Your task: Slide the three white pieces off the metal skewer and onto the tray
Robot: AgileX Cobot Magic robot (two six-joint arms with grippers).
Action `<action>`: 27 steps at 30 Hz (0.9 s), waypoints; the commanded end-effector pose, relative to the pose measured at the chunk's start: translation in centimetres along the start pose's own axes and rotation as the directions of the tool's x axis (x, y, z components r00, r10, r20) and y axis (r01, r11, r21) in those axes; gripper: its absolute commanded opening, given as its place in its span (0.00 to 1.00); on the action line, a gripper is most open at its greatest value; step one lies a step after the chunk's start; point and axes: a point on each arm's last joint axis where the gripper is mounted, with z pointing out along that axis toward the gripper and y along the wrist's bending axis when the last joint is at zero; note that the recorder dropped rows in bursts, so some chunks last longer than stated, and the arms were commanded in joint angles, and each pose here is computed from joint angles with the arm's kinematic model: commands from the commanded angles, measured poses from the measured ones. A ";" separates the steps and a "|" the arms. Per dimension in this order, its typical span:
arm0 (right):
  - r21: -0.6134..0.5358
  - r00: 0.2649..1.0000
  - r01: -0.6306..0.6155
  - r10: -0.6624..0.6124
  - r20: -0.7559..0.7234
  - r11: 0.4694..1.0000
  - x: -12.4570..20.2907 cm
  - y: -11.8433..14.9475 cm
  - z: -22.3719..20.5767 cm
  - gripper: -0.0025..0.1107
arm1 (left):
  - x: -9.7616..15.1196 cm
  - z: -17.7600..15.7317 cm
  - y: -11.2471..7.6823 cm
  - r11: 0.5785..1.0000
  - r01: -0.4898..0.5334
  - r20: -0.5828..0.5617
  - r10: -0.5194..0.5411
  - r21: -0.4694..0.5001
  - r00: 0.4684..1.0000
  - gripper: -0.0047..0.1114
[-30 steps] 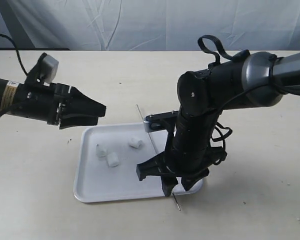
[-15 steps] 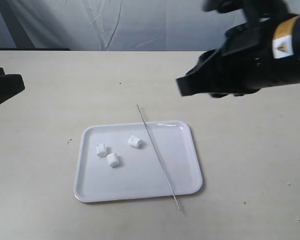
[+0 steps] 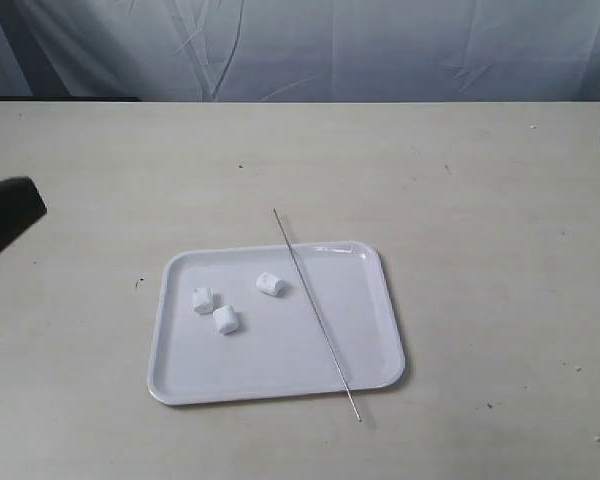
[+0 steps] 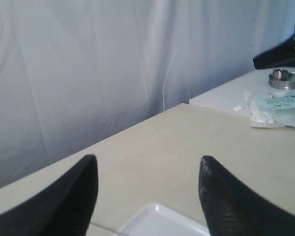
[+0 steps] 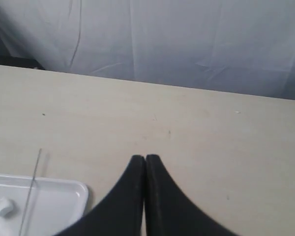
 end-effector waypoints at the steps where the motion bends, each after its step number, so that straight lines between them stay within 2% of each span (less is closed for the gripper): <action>1: 0.052 0.999 0.036 -0.036 -0.004 0.998 1.6 -1.0 -0.6 0.02 | 0.6 0.0 -0.8 0.998 -0.016 -0.051 0.019 0.063 0.999 0.53; 6: 0.053 1.000 0.010 -0.009 -0.012 0.999 2.4 -1.3 -0.7 0.02 | 0.7 0.1 -1.0 0.992 0.072 -0.074 -0.064 0.101 0.995 0.53; 13: 0.139 0.999 -0.018 0.024 -0.041 0.990 2.6 -2.4 -0.6 0.02 | 0.9 0.1 -1.3 0.989 0.060 -0.092 -0.048 0.133 0.995 0.53; 18: 0.153 0.996 -0.079 0.073 0.050 0.985 3.1 -3.4 -1.3 0.02 | 0.9 0.1 -1.3 0.989 0.059 -0.095 -0.046 0.133 0.994 0.53; 27: 0.157 0.988 -0.005 -0.019 0.153 0.988 7.6 -4.2 -2.9 0.02 | 0.8 0.0 -1.6 0.989 0.043 -0.088 -0.031 0.140 0.996 0.53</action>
